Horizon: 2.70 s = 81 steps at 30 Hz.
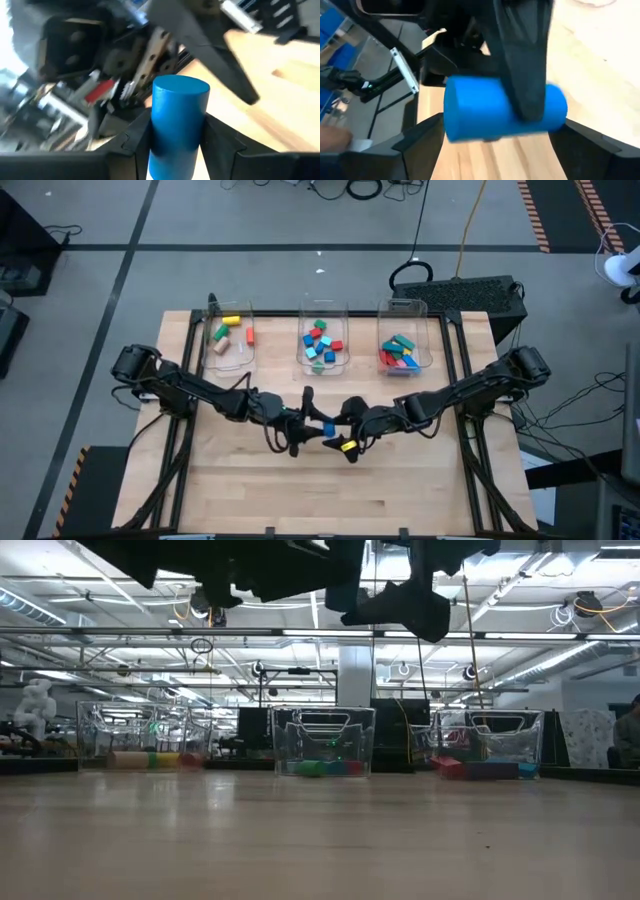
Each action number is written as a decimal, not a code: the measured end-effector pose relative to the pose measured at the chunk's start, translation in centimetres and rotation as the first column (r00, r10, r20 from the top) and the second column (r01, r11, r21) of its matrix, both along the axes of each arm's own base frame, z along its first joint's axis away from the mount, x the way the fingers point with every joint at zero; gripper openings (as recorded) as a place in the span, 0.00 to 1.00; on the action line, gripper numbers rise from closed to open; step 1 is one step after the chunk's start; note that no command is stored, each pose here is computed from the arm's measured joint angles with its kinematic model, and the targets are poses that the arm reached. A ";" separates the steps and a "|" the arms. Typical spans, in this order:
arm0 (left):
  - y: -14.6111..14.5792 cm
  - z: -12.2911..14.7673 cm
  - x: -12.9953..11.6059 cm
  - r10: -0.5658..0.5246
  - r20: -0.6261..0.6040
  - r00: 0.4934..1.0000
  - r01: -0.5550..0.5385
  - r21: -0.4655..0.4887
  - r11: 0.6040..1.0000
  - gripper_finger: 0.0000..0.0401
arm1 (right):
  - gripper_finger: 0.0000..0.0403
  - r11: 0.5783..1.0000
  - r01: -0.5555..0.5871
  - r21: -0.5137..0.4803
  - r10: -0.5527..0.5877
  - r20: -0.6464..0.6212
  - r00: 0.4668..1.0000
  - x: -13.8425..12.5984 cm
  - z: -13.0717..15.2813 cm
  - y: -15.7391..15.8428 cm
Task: Sort blocks by size
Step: Put the blue cylindrical block into the left transparent bin, then return to Home Position
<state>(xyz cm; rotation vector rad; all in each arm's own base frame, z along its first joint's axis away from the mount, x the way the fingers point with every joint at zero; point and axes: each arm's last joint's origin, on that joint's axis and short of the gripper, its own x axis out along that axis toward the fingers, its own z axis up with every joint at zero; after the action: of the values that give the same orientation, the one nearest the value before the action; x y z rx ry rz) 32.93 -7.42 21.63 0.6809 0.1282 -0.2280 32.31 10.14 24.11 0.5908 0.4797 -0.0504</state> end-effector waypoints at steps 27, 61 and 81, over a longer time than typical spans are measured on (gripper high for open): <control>14.9 5.2 -13.3 0.884 -0.412 0.221 -0.970 -0.191 0.153 0.34 | 0.82 0.937 0.226 -0.267 -0.307 -0.318 0.897 -2.7 -4.6 -0.4; 24.9 -6.2 -19.6 0.629 -0.776 -0.050 -0.940 -0.176 -0.293 0.37 | 0.82 0.949 0.180 -0.258 -0.269 -0.368 0.890 -2.9 -5.8 0.7; 24.3 -1.6 -20.0 0.752 -0.657 0.055 -0.938 -0.292 -0.186 0.46 | 0.82 0.949 0.181 -0.260 -0.270 -0.367 0.890 -2.9 -5.8 0.7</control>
<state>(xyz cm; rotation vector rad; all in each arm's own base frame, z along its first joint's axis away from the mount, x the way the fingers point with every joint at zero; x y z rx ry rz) 12.93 16.86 20.02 -0.4189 0.7372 1.0752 29.41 10.87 18.33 0.4145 0.7888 -0.4510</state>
